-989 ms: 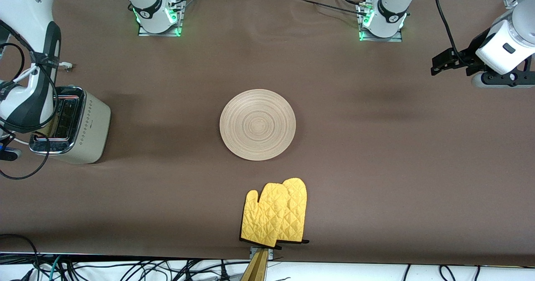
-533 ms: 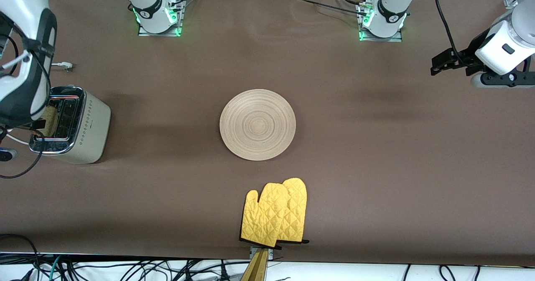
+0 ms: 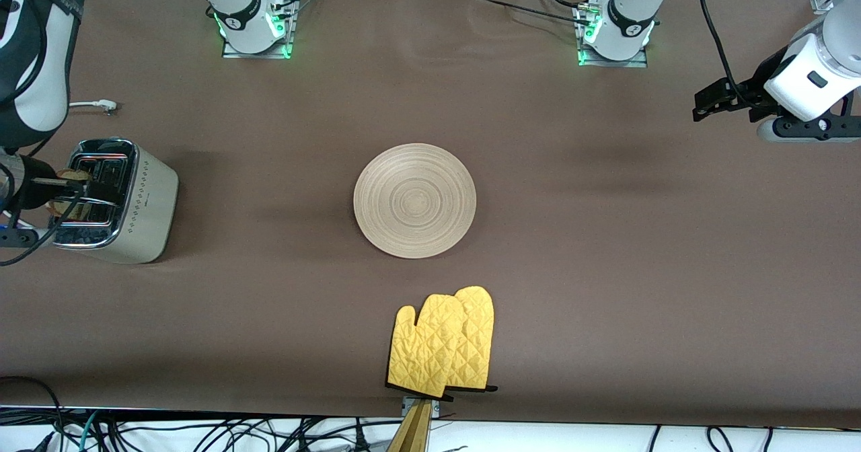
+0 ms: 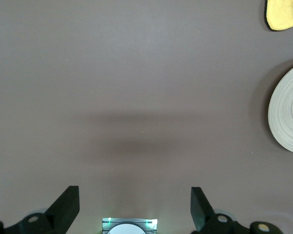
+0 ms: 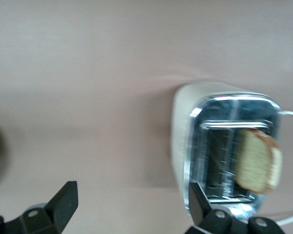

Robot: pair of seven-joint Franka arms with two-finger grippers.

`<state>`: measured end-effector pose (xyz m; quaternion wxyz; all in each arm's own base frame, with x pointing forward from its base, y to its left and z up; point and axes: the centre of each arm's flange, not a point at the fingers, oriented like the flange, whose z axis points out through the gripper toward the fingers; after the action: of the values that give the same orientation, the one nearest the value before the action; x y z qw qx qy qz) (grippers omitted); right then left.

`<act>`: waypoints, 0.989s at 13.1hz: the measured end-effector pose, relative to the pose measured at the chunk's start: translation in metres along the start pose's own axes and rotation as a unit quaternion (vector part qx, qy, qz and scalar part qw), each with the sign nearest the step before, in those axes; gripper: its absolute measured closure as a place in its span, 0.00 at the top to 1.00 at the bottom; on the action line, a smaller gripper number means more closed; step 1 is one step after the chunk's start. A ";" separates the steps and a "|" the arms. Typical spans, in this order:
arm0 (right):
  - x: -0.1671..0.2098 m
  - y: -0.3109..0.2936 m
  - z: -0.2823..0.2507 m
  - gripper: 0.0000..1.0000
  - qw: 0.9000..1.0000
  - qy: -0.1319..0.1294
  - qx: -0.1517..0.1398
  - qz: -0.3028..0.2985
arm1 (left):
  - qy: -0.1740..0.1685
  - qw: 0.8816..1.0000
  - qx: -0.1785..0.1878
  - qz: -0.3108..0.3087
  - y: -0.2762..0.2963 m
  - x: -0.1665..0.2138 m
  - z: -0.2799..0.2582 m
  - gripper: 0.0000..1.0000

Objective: Move plate and put bread in toaster

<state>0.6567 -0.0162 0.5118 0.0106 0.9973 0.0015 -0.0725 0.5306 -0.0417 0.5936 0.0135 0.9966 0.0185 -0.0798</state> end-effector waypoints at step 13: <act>-0.026 -0.038 -0.039 1.00 0.996 0.016 0.008 -0.082 | 0.000 1.000 0.000 0.000 0.000 0.000 0.000 1.00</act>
<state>0.6365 0.0223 0.5533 -0.0029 0.9949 0.0827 -0.0570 0.5306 -0.0417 0.5935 0.0135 0.9965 0.0185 -0.0800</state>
